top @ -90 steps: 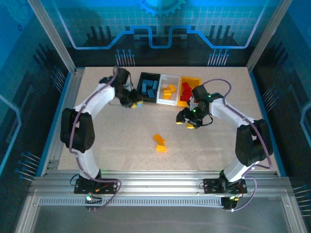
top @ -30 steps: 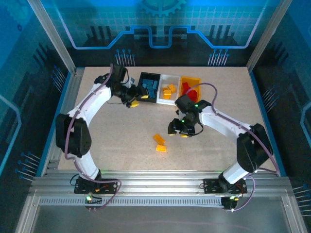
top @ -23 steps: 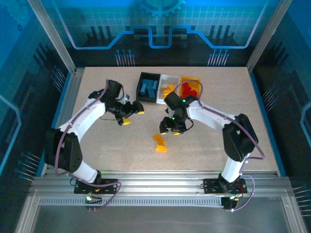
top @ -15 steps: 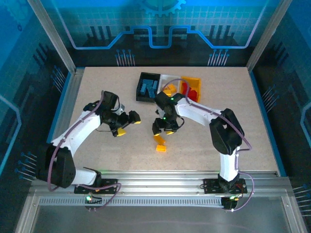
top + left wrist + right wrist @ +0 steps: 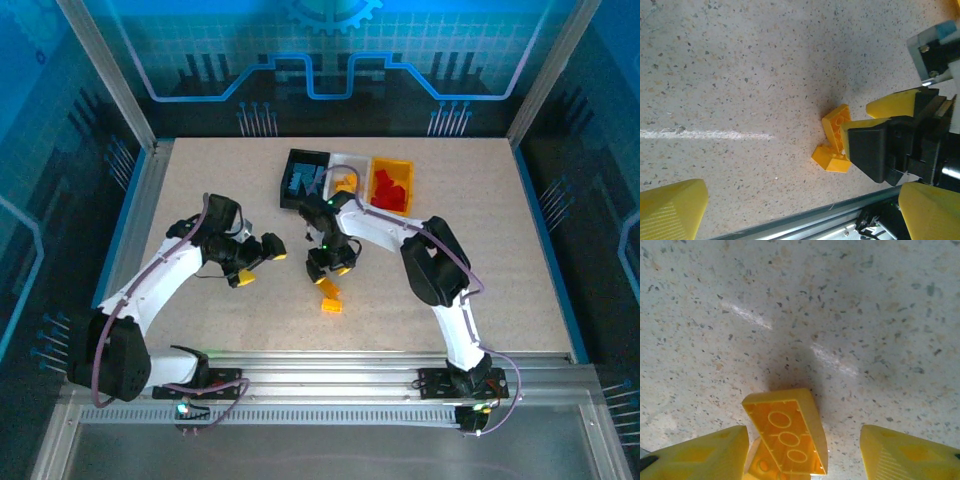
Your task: Sort the legos into containers by color
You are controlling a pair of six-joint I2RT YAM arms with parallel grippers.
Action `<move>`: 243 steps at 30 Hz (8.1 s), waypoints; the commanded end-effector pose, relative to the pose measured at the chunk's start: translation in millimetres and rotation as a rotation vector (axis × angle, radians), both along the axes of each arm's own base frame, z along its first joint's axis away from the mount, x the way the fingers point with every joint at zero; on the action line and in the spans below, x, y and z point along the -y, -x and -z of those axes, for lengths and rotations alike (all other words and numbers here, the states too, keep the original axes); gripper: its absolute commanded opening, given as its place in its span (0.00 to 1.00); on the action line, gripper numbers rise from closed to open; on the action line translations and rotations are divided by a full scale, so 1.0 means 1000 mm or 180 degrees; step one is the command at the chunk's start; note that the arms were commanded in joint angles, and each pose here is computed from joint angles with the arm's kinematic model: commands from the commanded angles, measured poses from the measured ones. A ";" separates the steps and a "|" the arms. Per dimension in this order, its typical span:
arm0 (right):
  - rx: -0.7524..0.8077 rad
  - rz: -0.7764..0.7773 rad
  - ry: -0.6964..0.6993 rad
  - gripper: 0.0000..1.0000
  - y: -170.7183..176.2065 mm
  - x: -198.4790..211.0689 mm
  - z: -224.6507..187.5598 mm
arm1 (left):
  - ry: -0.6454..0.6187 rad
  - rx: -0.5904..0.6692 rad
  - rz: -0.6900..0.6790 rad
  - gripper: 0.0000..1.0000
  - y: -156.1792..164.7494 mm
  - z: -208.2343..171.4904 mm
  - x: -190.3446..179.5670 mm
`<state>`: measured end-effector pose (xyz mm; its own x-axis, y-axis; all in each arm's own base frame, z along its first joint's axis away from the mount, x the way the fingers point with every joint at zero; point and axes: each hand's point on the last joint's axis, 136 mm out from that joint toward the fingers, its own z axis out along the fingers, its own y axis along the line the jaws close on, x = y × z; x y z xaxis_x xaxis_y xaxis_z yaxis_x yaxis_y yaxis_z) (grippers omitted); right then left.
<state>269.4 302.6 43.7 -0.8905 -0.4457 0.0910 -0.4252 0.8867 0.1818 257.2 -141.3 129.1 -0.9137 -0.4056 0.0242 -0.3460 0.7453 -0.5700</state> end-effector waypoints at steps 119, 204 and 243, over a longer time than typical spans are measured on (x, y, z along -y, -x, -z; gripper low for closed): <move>0.0258 0.1134 0.0479 0.74 0.060 -0.031 -0.047 | -0.0030 0.0203 0.0888 0.99 0.031 0.028 0.000; 0.0778 0.3086 -0.1512 0.47 -0.235 0.058 -0.153 | -0.0372 0.0102 0.0820 0.99 0.033 0.042 -0.014; 0.0703 0.3363 -0.1397 0.68 -0.276 0.092 -0.105 | -0.0418 -0.0039 0.0845 0.99 0.035 0.050 -0.014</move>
<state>552.0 215.0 118.7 -0.8135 0.5788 -0.0566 0.4545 0.6935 0.5590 227.5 -126.8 76.5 -0.9867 -0.1628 -0.0050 -0.1417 0.8733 -0.4662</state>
